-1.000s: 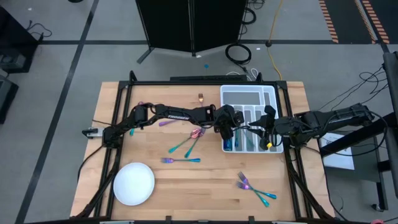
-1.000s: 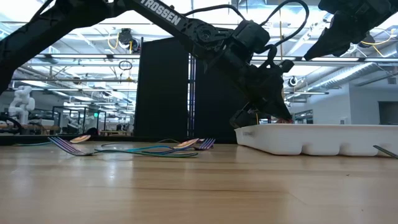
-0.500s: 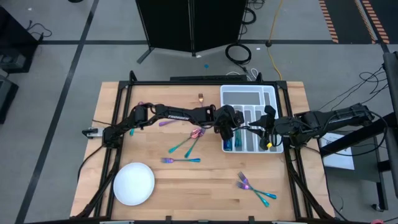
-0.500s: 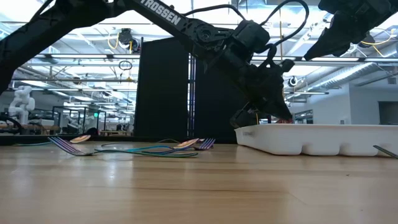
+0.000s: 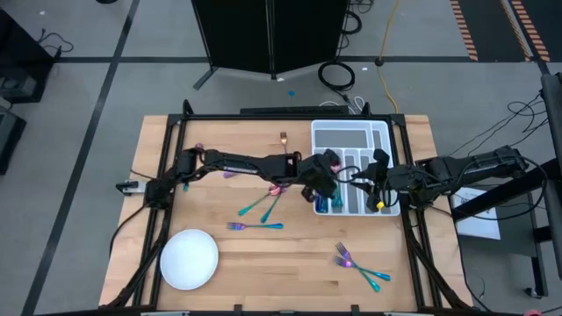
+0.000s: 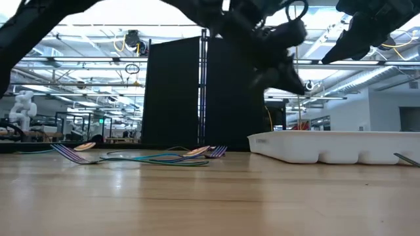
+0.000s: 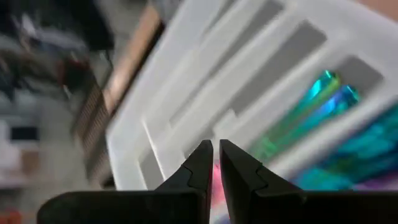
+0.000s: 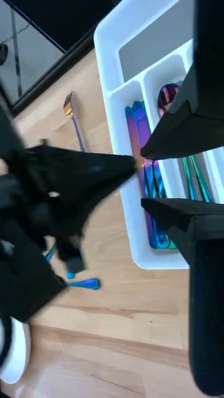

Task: Sort silverware
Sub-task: Put the blue spoon into the utensil organizer

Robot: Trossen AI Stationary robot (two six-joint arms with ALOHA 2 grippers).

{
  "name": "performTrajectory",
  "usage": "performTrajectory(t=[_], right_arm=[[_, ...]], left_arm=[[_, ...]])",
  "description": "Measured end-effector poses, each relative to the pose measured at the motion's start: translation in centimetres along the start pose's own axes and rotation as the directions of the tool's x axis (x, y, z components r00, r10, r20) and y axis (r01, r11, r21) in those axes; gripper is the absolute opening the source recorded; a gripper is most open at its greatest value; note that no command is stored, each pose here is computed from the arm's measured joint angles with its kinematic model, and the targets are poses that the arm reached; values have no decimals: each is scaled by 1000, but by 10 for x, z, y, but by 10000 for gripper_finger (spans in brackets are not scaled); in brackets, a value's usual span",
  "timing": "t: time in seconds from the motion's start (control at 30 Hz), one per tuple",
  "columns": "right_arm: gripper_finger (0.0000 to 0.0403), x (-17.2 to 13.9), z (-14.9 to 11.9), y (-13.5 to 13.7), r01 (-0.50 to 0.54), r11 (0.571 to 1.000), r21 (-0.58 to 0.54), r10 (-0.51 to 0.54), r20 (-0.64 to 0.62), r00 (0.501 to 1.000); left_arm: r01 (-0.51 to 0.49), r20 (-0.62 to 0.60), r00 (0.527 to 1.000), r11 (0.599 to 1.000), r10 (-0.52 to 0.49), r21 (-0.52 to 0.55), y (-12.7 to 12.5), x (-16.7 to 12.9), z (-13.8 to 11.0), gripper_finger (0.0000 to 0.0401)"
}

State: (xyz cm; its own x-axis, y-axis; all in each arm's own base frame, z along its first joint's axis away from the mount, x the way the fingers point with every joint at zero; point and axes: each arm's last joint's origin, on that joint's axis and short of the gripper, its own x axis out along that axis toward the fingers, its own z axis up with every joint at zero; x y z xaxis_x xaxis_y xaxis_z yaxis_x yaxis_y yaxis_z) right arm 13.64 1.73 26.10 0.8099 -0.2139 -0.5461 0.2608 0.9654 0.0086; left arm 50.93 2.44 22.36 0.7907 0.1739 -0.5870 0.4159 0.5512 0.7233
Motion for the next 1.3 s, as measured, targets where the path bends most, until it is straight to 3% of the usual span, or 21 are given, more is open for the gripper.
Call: performTrajectory(t=[0.17, 0.3, 0.43, 0.57, 0.67, 0.73, 0.87, 1.0, 1.1, 1.2, 1.3], right_arm=[[95, 0, -1, 1, -26, 1000, 8, 26, -10, 1000], [95, 0, -1, 1, -43, 999, 23, 43, -16, 999], [95, 1, -1, 2, -42, 998, 39, 43, -18, 999], [95, 3, -1, 2, -40, 998, 58, 42, -29, 999], [95, 6, -2, 4, -37, 997, 66, 40, -44, 998], [95, 8, -2, 5, -35, 996, 77, 40, -57, 998], [95, 13, -4, 9, -78, 994, 82, 87, -101, 991], [95, 17, -7, 16, -107, 991, 80, 117, -142, 983], [95, 19, -10, 21, -120, 990, 68, 130, -170, 977], [95, 21, -13, 27, -133, 989, 63, 143, -201, 969], [95, 22, -16, 33, -147, 987, 61, 157, -222, 962]], left_arm=[[174, -155, 968, 971, -199, -162, 2, -39, -13, 31], [288, -238, 886, 873, -399, -393, 1, -69, -31, 31], [269, -254, 818, 732, -517, -626, 7, -101, -42, 31], [203, -197, 753, 507, -628, -838, 4, -120, -49, 31], [106, -199, 734, 399, -650, -911, -2, -123, -50, 31], [67, -232, 704, 387, -672, -920, -10, -123, -50, 31], [55, -315, 606, 433, -731, -900, -31, -126, -53, 31], [111, -245, 643, 404, -726, -908, -35, -137, -48, 31], [108, -233, 681, 410, -694, -906, -37, -156, -50, 31], [2, -280, 755, 429, -593, -903, -37, -185, -66, 31], [-211, -395, 802, 406, -447, -889, -41, -221, -92, 31]])
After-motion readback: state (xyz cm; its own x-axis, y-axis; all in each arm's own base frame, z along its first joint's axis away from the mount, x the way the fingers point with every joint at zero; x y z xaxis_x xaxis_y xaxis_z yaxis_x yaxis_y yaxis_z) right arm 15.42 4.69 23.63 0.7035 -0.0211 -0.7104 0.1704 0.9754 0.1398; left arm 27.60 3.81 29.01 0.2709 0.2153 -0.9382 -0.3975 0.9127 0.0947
